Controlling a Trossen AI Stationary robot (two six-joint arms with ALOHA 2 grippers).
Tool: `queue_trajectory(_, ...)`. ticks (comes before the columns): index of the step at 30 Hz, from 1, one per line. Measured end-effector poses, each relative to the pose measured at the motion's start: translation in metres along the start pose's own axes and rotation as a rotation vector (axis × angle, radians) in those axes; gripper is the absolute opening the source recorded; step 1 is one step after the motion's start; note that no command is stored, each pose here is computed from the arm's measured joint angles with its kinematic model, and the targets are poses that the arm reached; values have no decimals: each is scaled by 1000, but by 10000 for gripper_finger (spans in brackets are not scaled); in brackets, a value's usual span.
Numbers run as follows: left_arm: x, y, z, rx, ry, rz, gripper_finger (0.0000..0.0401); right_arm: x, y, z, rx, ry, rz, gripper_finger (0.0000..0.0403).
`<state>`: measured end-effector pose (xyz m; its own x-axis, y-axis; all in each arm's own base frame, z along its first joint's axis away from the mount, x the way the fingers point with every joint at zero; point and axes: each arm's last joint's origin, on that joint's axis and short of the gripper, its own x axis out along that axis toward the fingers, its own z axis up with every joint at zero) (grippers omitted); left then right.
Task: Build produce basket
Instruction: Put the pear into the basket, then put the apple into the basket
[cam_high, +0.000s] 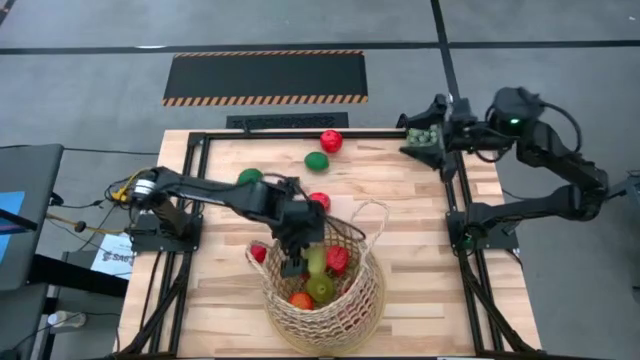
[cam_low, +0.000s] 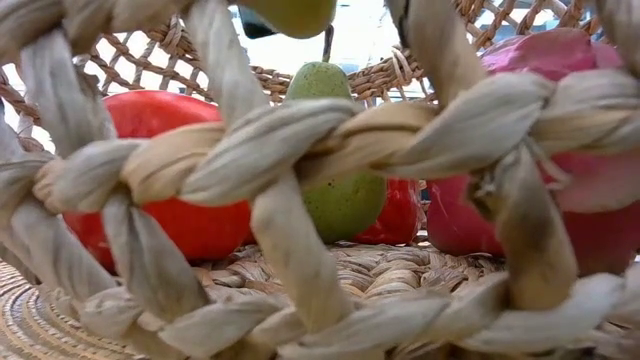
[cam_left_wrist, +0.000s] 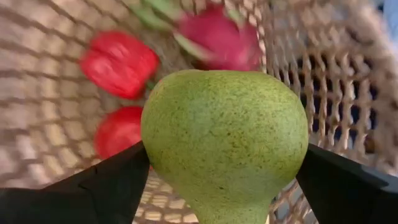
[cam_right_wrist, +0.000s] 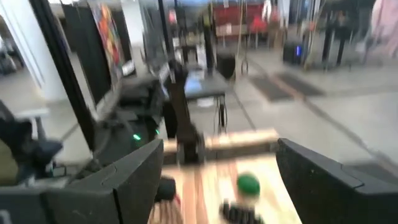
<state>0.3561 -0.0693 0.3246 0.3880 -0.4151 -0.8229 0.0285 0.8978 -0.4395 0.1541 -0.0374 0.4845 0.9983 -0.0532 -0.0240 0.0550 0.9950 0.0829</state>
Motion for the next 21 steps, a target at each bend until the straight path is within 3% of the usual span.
queue_trajectory(6,30,4,1,-57,101,-14,377,16,-5,-21,32,199,-18,327)
queue_trajectory(13,37,-6,-4,-55,170,-102,388,28,-12,-36,-18,333,-115,327)
queue_trajectory(17,23,-14,0,-121,170,-156,388,29,-24,-44,-63,409,-265,327)
queue_trajectory(21,-25,-26,6,-120,86,-157,389,45,-44,-60,-43,482,-357,327)
